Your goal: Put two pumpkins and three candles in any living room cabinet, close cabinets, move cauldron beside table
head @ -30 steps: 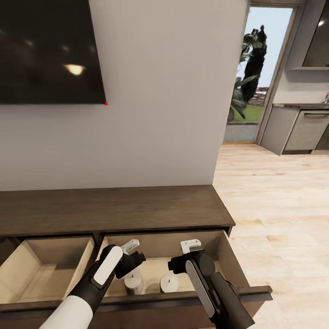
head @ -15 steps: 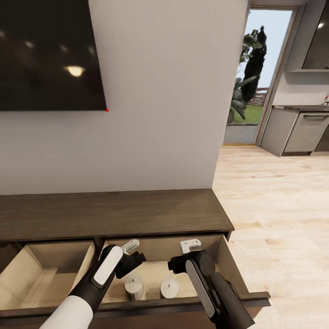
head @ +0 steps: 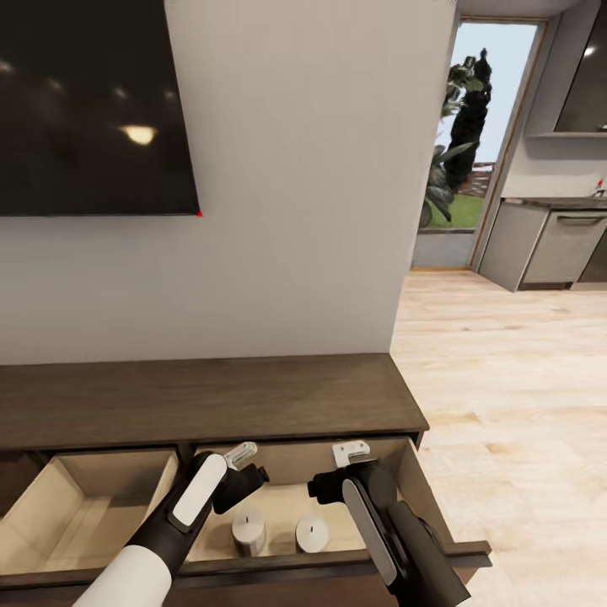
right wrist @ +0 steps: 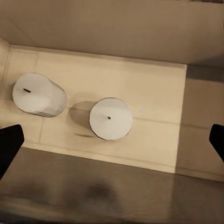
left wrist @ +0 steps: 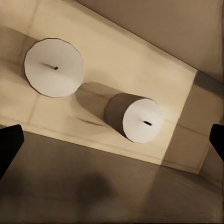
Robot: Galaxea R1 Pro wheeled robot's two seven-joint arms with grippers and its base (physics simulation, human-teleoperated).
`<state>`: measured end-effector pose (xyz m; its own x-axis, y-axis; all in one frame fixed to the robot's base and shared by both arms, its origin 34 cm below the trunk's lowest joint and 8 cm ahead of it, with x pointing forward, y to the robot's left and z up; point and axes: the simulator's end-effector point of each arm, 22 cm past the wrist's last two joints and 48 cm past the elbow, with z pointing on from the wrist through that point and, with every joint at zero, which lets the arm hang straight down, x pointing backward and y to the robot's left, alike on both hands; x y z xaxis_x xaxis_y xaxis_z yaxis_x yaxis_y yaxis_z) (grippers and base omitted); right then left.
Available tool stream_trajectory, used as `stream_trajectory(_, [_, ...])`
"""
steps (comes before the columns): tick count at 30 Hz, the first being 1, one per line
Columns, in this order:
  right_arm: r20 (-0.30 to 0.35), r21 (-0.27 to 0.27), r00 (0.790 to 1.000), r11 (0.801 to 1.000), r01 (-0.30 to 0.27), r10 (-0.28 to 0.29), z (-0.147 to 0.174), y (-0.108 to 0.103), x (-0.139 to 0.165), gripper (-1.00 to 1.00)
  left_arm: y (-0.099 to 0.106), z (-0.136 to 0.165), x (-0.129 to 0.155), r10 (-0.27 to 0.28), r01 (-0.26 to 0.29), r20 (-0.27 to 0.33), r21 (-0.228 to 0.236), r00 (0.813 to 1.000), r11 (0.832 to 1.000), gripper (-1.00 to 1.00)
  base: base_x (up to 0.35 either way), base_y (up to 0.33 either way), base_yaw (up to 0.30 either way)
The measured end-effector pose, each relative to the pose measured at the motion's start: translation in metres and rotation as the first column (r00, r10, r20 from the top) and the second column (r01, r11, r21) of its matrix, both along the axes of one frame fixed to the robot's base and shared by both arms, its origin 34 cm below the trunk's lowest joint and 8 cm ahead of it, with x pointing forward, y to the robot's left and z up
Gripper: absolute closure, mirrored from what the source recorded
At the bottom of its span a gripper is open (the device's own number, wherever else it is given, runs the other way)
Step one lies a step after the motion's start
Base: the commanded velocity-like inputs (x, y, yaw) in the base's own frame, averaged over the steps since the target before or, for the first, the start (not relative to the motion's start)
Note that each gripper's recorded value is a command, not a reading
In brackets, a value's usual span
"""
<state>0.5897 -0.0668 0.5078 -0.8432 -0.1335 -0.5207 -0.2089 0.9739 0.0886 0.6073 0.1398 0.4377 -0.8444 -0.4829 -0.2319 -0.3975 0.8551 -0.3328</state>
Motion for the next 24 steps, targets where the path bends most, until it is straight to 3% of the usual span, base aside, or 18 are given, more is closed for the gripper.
stream_trajectory(5, [0.026, 0.025, 1.0, 1.0, 0.002, -0.003, 0.024, 0.003, 0.008, -1.0, -0.001, 0.011, 0.002, -0.001, 0.001, 0.0, -0.001, 1.0, 1.0, -1.0, 0.0, 0.0, 0.0])
stream_trajectory(13, [0.028, 0.026, 1.0, 1.0, 0.002, -0.003, 0.042, 0.002, 0.012, -1.0, 0.0, 0.028, 0.006, 0.0, 0.0, -0.001, 0.0, 1.0, 1.0, -1.0, -0.143, 0.0, 0.0])
stream_trajectory(24, [0.029, 0.026, 1.0, 1.0, 0.002, -0.003, 0.066, 0.002, 0.017, -1.0, 0.0, 0.052, 0.011, 0.0, 0.0, -0.001, 0.0, 1.0, 1.0, -1.0, -0.013, 0.0, 0.0])
